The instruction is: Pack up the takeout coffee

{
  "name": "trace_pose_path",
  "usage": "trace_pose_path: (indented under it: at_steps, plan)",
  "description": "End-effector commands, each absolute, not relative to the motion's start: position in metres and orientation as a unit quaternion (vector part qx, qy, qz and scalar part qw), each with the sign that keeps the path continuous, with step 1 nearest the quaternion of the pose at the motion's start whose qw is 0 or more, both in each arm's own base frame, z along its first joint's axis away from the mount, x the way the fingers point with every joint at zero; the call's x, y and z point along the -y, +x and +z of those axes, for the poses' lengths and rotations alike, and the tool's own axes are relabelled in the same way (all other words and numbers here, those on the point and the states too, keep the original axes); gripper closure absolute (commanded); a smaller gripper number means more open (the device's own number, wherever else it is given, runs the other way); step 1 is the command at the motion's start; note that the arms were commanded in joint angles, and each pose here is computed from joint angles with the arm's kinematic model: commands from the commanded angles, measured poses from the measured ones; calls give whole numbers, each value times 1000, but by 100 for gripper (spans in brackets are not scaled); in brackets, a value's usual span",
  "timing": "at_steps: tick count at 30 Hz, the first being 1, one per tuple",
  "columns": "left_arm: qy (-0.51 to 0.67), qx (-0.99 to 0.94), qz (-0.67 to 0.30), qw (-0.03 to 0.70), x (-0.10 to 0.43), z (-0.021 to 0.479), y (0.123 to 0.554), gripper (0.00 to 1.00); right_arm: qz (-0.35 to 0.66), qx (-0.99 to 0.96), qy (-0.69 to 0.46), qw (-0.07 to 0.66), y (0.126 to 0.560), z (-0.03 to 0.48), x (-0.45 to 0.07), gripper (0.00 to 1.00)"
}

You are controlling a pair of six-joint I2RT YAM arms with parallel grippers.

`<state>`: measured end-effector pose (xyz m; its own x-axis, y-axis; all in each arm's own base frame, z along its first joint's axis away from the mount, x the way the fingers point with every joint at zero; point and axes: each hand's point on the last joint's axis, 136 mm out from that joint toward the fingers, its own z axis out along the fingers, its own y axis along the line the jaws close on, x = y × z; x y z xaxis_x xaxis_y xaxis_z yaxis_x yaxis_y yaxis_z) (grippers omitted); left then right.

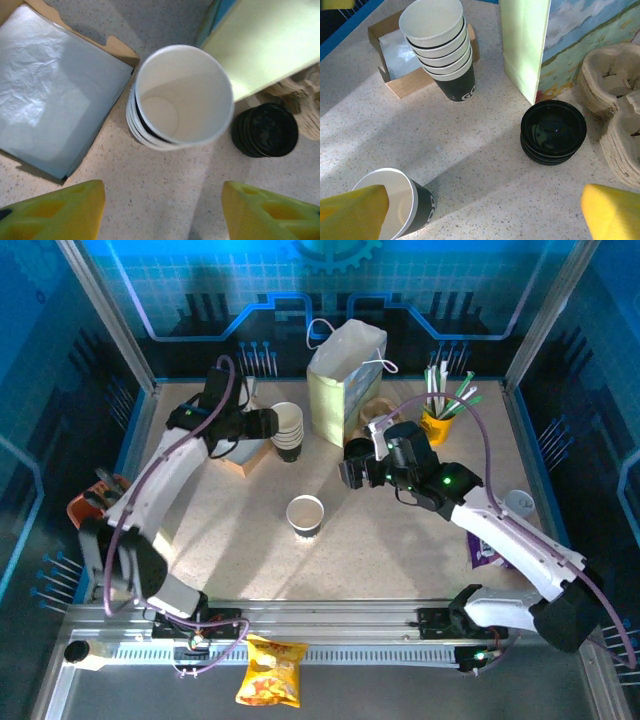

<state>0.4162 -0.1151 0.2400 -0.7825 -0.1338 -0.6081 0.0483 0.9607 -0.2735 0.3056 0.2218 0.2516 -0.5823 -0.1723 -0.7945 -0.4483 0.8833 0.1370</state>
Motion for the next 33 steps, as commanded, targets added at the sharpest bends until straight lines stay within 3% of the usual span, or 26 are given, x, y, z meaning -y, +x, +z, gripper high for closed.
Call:
trace_pose_path:
  at_steps: [1, 10, 21, 33]
  plan:
    - [-28, -943, -139, 301, 108, 228, 429, 39, 182, -864, -178, 434, 307, 267, -233, 1]
    - [-15, -956, -135, 262, 118, 201, 466, 47, 183, -869, -179, 423, 310, 258, -239, 1]
    - [4, -964, -118, 238, 119, 189, 478, 82, 183, -873, -181, 414, 312, 251, -243, 1]
    - [8, -964, -106, 243, 115, 195, 480, 94, 184, -876, -184, 406, 312, 245, -247, 1]
